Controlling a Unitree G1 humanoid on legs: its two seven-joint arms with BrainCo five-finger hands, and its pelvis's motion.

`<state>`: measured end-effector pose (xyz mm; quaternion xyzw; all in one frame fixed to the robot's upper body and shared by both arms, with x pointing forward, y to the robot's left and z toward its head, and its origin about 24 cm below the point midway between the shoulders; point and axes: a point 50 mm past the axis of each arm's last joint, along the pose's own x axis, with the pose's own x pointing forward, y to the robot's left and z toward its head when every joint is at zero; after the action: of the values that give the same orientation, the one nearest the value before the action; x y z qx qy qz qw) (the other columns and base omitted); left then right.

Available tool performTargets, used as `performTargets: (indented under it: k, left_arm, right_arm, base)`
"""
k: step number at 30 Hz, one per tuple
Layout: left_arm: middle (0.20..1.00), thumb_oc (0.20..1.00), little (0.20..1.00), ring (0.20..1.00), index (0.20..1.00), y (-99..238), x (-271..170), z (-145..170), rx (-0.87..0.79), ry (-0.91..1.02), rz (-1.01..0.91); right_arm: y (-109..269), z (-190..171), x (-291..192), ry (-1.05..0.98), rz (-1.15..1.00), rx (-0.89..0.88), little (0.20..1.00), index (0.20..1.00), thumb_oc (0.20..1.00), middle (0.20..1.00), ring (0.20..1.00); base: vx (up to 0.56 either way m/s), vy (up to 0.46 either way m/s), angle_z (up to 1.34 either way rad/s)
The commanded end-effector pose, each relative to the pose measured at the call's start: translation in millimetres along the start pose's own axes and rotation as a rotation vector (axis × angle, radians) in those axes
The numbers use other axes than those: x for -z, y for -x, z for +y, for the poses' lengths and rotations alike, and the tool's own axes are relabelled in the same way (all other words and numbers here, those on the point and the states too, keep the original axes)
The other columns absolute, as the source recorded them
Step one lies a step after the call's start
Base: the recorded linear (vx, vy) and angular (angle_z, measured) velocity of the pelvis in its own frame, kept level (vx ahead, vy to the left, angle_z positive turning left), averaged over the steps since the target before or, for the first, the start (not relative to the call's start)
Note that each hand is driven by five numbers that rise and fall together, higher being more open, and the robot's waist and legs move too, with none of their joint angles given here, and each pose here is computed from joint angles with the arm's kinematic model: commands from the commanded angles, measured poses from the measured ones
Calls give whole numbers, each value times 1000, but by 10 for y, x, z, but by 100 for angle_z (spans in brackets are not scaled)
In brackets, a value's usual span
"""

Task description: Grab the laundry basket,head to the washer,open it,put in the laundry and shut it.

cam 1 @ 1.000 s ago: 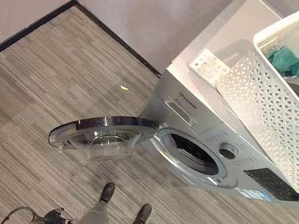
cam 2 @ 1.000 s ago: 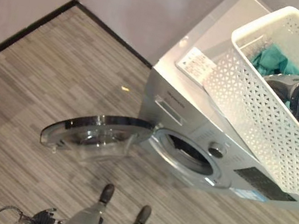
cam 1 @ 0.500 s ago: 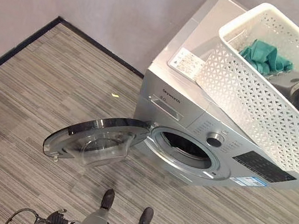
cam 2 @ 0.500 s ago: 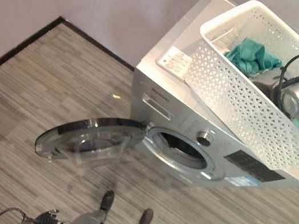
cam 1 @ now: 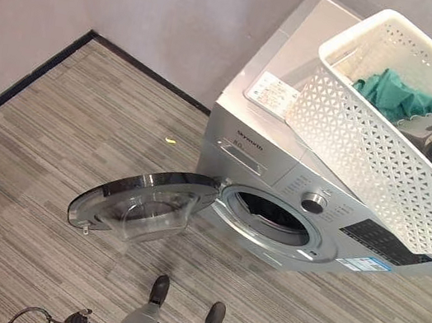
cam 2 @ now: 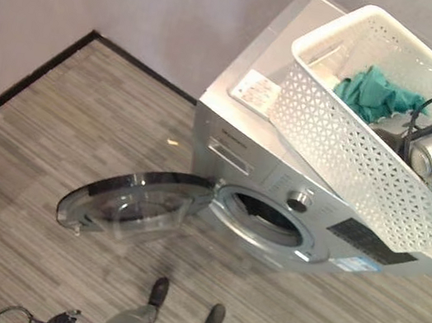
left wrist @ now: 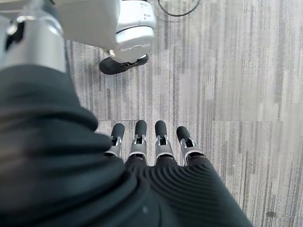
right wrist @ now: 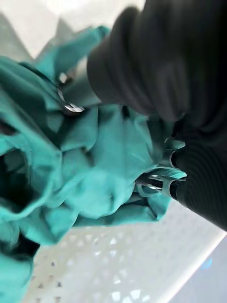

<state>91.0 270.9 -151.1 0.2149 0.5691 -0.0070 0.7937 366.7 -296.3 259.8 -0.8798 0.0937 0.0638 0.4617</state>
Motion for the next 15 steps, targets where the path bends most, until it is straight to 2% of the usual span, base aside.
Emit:
performTargets:
  k: [1, 2, 7, 11, 15]
  left_arm:
    - [1000, 1000, 1000, 1000, 1000, -25, -100, -20, -17, 29, 7]
    - [1000, 1000, 1000, 1000, 1000, -25, -99, -14, -19, 27, 7]
    - [1000, 1000, 1000, 1000, 1000, -36, -199, -79, -25, 44, -33]
    - [1000, 1000, 1000, 1000, 1000, -34, -229, -49, -42, 9, -58]
    - [1000, 1000, 1000, 1000, 1000, -33, -242, -36, -53, -6, -71]
  right_arm:
    - [23, 8, 130, 17, 99, 60, 200, 200, 200, 200, 200]
    - [25, 16, 131, 15, 100, 59, 200, 200, 200, 200, 200]
    - [108, -184, 251, -90, 169, 300, 200, 200, 200, 200, 200]
    - [103, -102, 461, -141, 271, 324, 200, 200, 200, 200, 200]
    - [122, -8, 680, -323, 371, 351, 200, 200, 200, 200, 200]
  base:
    - [0, 0, 0]
    - [0, 0, 0]
    - [0, 0, 0]
    - [3, -12, 3]
    - [-1, -27, 12]
